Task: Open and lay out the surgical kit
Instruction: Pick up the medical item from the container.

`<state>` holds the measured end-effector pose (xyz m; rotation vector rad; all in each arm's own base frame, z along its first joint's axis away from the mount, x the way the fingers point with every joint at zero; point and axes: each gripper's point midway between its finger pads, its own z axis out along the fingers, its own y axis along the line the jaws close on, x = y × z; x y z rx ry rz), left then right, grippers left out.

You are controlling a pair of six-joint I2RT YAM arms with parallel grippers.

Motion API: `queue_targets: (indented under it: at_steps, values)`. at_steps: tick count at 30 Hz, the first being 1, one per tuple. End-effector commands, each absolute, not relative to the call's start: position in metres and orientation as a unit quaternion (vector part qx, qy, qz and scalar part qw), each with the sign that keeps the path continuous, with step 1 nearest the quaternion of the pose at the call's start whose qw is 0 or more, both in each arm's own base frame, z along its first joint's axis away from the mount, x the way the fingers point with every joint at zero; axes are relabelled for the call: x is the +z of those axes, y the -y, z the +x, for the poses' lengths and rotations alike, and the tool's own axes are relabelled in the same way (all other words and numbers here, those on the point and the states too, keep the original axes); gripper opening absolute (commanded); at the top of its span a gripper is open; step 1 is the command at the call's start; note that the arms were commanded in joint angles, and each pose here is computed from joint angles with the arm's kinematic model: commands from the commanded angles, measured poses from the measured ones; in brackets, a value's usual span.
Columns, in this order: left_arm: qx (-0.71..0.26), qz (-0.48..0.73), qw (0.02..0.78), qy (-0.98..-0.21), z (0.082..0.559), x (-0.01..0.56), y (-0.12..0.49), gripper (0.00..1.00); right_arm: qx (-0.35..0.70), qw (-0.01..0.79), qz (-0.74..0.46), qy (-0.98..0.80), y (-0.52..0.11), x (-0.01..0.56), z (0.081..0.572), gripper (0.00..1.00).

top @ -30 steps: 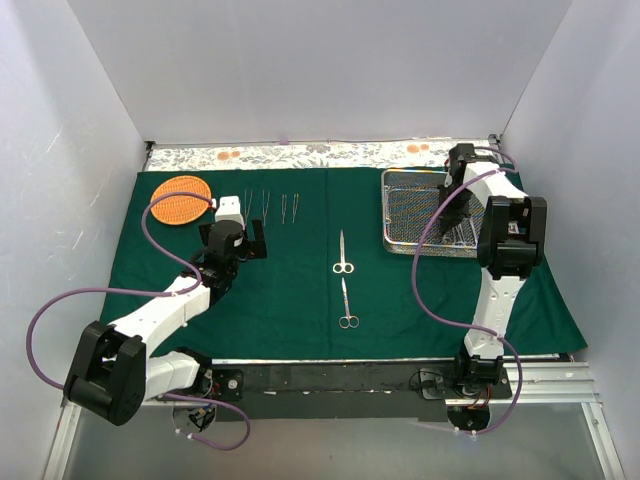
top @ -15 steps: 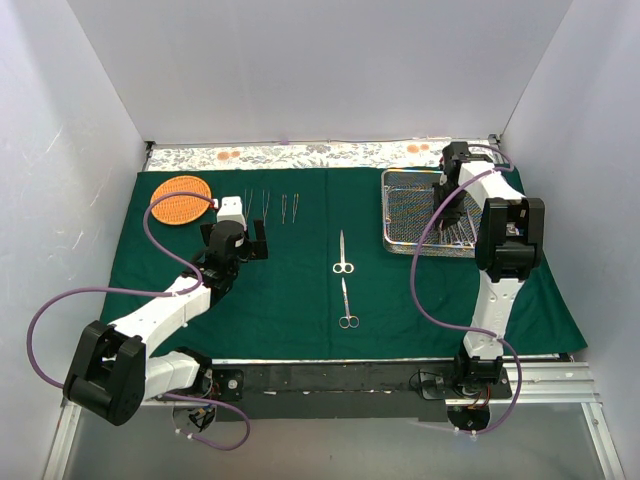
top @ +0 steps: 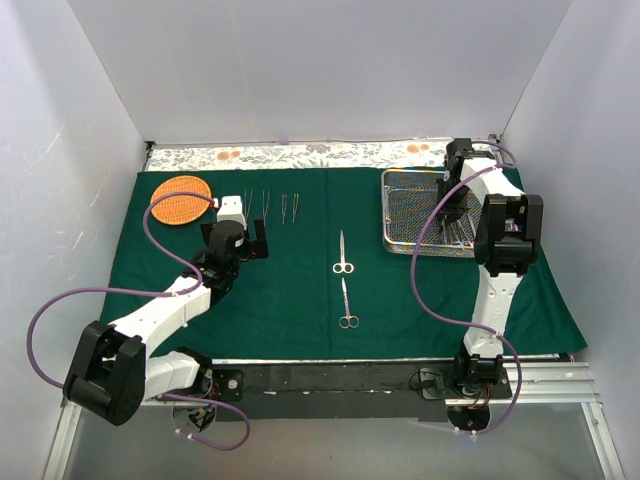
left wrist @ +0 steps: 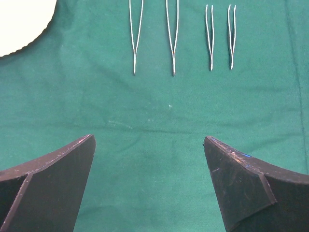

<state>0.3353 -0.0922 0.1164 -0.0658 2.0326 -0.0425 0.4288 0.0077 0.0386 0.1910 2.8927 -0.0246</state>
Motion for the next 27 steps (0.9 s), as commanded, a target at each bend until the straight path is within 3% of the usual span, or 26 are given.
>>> queue_targets:
  at_steps: [1, 19, 27]
  values:
    - [-0.023, -0.026, 0.544, -0.838, 0.335, 0.128, 0.093, 0.96, -0.009, 0.115, 0.061, -0.991, -0.005, 0.036, 0.435, 0.29]
    - [-0.026, -0.021, 0.541, -0.840, 0.335, 0.125, 0.096, 0.96, 0.033, 0.071, 0.043, -0.996, -0.023, 0.019, 0.420, 0.30]
    - [-0.027, -0.019, 0.541, -0.840, 0.335, 0.125, 0.097, 0.96, 0.022, 0.091, 0.044, -0.995, -0.019, 0.033, 0.427, 0.33]
